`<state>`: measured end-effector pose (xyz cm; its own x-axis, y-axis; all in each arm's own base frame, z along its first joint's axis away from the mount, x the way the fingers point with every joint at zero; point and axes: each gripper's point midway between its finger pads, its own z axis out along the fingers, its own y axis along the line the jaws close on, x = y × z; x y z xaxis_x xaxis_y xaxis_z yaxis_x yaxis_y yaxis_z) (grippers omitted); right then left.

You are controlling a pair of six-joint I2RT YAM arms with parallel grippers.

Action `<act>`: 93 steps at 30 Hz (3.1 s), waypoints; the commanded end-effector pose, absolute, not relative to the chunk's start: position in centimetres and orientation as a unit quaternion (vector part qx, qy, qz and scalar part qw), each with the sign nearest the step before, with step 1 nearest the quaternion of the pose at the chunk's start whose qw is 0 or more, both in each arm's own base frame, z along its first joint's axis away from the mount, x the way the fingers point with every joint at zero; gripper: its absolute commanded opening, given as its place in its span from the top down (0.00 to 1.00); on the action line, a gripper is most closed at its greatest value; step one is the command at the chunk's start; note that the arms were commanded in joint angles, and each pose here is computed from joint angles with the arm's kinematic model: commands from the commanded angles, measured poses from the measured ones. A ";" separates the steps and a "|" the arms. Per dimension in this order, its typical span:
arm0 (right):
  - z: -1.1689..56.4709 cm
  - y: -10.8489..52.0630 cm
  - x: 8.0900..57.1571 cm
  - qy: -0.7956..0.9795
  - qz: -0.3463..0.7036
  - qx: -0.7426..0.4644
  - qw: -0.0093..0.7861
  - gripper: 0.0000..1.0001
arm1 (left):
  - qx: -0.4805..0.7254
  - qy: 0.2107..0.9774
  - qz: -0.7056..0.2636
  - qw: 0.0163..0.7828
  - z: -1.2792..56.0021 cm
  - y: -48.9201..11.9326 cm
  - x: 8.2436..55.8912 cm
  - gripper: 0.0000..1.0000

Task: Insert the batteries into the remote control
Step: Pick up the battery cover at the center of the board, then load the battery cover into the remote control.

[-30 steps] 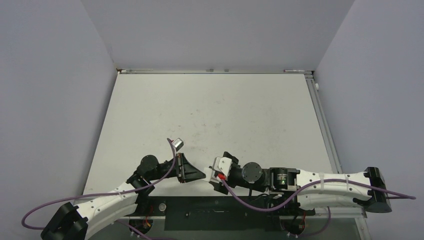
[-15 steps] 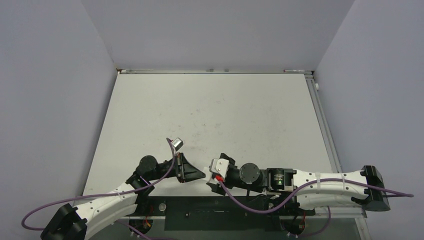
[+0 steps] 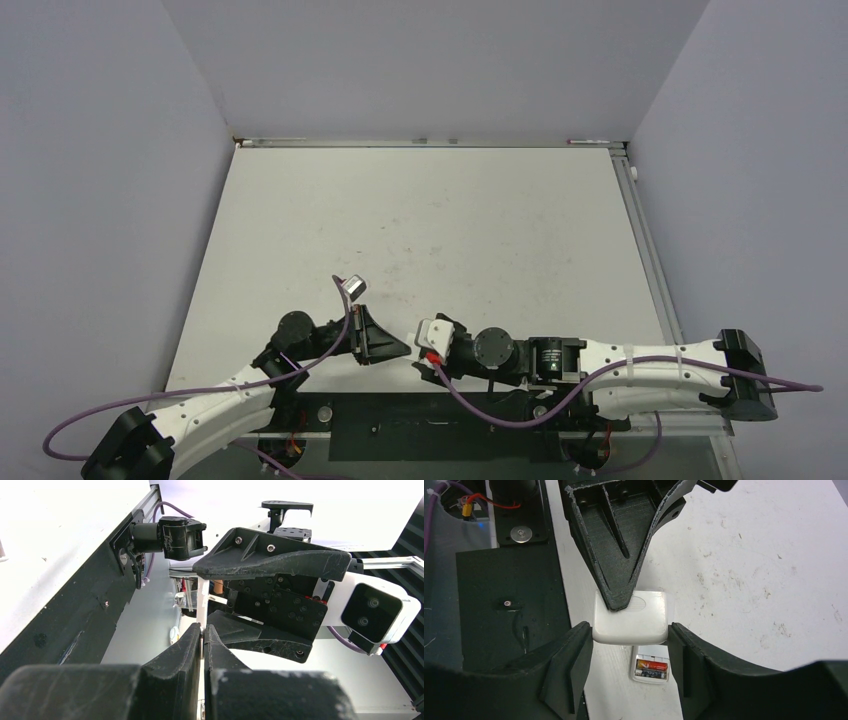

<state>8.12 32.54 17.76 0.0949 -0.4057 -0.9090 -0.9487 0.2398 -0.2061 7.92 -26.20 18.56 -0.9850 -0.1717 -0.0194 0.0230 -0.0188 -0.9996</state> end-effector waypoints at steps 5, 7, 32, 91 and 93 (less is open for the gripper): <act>19.4 33.3 7.6 0.592 0.304 -0.541 0.514 0.60 | -0.032 0.677 -0.731 0.081 20.3 -26.3 7.7 1.00; 19.5 33.2 7.6 0.591 0.304 -0.540 0.516 0.73 | -0.033 0.678 -0.730 0.081 20.1 -26.2 7.8 1.00; 13.0 28.4 12.3 0.765 0.155 -0.522 0.343 0.92 | -0.056 0.808 -0.544 0.218 13.4 -22.6 12.7 0.31; 5.9 29.6 14.1 0.788 0.089 -0.566 0.224 0.92 | -0.074 0.857 -0.435 0.265 10.7 -19.9 14.4 0.04; 5.9 29.6 14.2 0.789 0.088 -0.565 0.226 0.92 | -0.074 0.857 -0.435 0.265 10.7 -19.9 14.4 0.04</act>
<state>12.82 27.74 4.27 -0.2609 -0.8857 -0.3839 -0.9439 0.3175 -0.0912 13.78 -19.50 8.72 -0.8658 -0.3539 -0.3536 0.0571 0.6323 -0.7726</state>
